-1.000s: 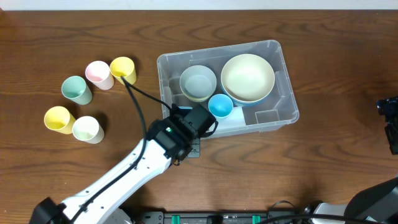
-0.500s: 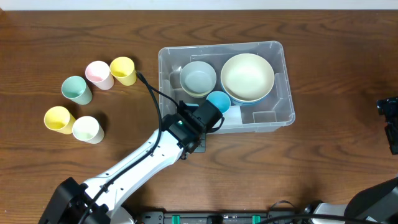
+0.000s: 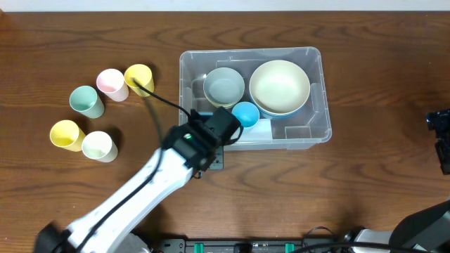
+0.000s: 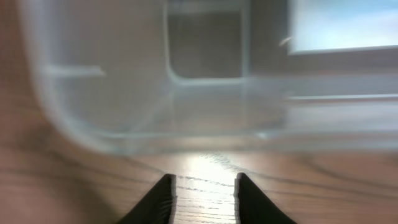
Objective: Pack container
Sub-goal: 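Move the left gripper to the white cup and grasp its rim, then lift the white cup and carry it right over the bin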
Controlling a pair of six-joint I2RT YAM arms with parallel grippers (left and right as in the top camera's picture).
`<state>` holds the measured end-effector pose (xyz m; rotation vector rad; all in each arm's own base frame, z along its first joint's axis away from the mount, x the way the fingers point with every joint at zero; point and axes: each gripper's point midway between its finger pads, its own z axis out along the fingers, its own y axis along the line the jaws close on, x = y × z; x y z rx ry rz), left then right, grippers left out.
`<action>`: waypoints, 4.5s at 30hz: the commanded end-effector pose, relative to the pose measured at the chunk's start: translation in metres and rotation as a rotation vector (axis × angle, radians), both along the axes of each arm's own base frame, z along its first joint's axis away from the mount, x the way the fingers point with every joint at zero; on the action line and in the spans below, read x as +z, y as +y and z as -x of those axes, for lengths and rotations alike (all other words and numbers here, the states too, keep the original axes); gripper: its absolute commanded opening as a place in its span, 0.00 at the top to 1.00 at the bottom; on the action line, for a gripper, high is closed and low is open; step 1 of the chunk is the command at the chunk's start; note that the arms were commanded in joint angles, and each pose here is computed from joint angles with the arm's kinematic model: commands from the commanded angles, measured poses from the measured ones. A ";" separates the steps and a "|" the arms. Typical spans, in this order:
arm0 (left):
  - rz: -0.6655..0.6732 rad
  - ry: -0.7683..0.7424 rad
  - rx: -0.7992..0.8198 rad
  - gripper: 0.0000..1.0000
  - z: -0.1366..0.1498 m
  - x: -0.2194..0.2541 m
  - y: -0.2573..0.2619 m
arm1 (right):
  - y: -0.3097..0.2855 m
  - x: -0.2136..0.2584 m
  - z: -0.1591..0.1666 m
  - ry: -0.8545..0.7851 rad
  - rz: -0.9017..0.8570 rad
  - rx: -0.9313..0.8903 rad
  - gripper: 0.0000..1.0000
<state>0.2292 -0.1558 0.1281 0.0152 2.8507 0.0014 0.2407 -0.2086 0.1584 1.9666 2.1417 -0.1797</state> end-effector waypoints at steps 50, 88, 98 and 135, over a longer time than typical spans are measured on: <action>-0.214 0.196 0.799 0.14 -0.058 -0.073 0.251 | -0.002 0.001 0.002 -0.003 0.002 -0.025 0.01; 0.553 -0.328 0.135 0.95 -0.057 0.120 0.097 | -0.002 0.001 0.002 -0.003 0.002 -0.025 0.01; 0.653 -0.469 -0.238 0.94 -0.055 0.163 0.000 | -0.002 0.001 0.002 -0.003 0.002 -0.025 0.01; 0.302 -0.330 -0.518 0.94 -0.094 0.046 -0.104 | -0.002 0.001 0.002 -0.003 0.002 -0.025 0.01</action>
